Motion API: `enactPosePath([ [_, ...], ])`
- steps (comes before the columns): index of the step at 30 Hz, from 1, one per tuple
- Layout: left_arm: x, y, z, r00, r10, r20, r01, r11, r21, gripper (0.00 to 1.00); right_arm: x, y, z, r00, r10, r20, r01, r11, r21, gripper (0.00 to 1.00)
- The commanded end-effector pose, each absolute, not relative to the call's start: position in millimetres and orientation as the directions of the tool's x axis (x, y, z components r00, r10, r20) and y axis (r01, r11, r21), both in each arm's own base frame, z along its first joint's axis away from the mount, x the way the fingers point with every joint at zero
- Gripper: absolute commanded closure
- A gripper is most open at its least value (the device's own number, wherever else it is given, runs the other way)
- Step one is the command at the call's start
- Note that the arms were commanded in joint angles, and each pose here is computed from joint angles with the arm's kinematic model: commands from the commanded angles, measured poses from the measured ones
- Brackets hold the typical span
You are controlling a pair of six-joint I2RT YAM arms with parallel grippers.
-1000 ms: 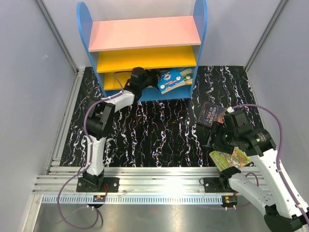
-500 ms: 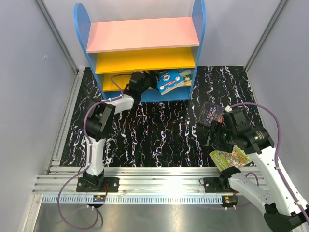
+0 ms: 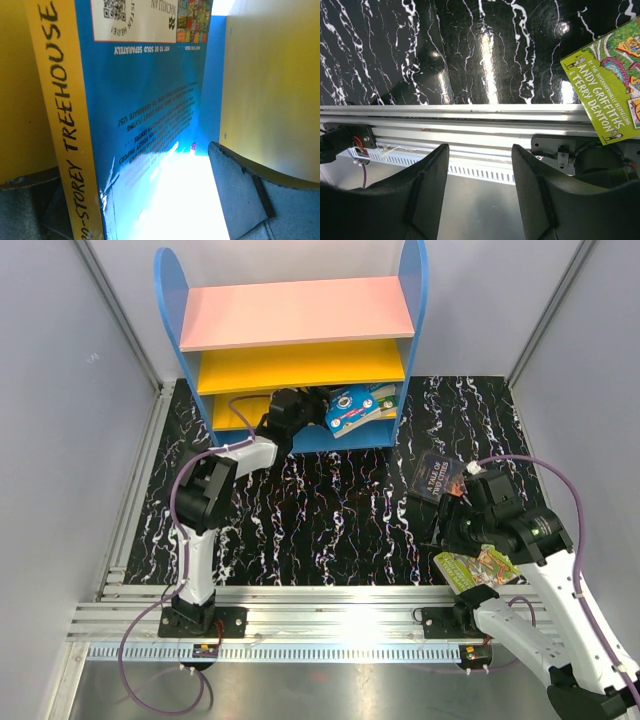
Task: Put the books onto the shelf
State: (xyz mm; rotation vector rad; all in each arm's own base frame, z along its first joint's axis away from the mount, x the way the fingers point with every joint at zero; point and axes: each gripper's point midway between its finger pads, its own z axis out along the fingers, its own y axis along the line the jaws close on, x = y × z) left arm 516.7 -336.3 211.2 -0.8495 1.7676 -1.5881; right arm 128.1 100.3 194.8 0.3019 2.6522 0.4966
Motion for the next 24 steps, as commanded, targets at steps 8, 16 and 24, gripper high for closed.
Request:
enactPosePath([
  [8,491,-344,340,-0.618,-0.709,-0.341,0.223,0.258,-0.94,0.01,123,108,196,-0.898,0.244,-0.367,0.072,0.903,0.423,0.26],
  [16,471,-327,331,-0.624,-0.685,-0.376,0.169,0.351,-0.921,0.01,127,110,200,-0.887,0.251,-0.388,0.062,0.897,0.438,0.23],
  [24,465,-305,333,-0.566,-0.741,-0.362,0.089,0.382,-0.92,0.94,127,116,200,-0.887,0.26,-0.383,0.054,0.88,0.471,0.24],
])
